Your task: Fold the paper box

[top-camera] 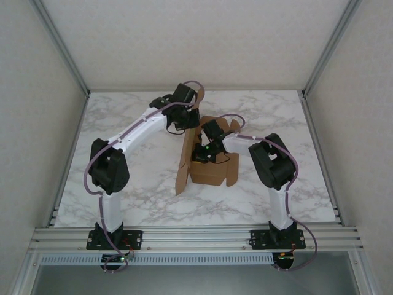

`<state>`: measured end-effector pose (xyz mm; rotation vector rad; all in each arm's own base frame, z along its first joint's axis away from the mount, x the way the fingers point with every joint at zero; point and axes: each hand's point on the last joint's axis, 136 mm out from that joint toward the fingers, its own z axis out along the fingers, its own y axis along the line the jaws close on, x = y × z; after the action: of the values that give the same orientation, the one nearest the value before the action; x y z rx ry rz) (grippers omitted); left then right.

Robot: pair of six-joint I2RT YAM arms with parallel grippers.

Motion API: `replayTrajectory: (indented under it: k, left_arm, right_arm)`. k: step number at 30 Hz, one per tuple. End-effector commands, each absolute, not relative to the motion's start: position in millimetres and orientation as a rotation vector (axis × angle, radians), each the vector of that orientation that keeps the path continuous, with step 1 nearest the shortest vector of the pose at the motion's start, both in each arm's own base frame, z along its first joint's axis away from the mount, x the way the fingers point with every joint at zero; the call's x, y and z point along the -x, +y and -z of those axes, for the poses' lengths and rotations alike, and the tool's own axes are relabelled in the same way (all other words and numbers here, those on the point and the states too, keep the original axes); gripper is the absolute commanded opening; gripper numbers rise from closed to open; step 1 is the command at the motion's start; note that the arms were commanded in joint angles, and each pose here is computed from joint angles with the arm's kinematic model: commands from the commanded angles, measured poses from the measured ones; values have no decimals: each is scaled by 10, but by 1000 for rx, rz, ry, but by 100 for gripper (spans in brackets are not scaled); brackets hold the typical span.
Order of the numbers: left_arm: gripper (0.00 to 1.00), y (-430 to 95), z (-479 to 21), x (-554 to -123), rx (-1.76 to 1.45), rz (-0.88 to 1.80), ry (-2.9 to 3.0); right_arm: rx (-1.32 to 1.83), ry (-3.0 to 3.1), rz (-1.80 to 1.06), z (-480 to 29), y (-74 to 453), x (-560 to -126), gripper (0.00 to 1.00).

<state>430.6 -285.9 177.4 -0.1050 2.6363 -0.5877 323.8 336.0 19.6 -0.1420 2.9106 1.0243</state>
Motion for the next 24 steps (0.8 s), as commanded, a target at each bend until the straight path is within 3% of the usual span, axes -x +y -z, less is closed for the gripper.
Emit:
replayTrajectory:
  k: [1, 8, 15, 24]
  left_arm:
    - [7, -2886, -1661, -4256, 140, 588, 2676]
    - [7, -2507, -1862, -4368, 185, 499, 2630]
    - [7, -1957, -1884, -4391, 169, 182, 2592]
    - [5, -1494, -1642, -4341, 56, -343, 2551]
  right_arm:
    - [105, 2973, -973, -19, 3278, -3106, 1]
    - [77, 2936, -959, -179, 3147, -3151, 7]
    - [150, 2899, -956, -568, 3036, -3126, 27]
    - [121, 2892, -578, -743, 2560, -3286, 26]
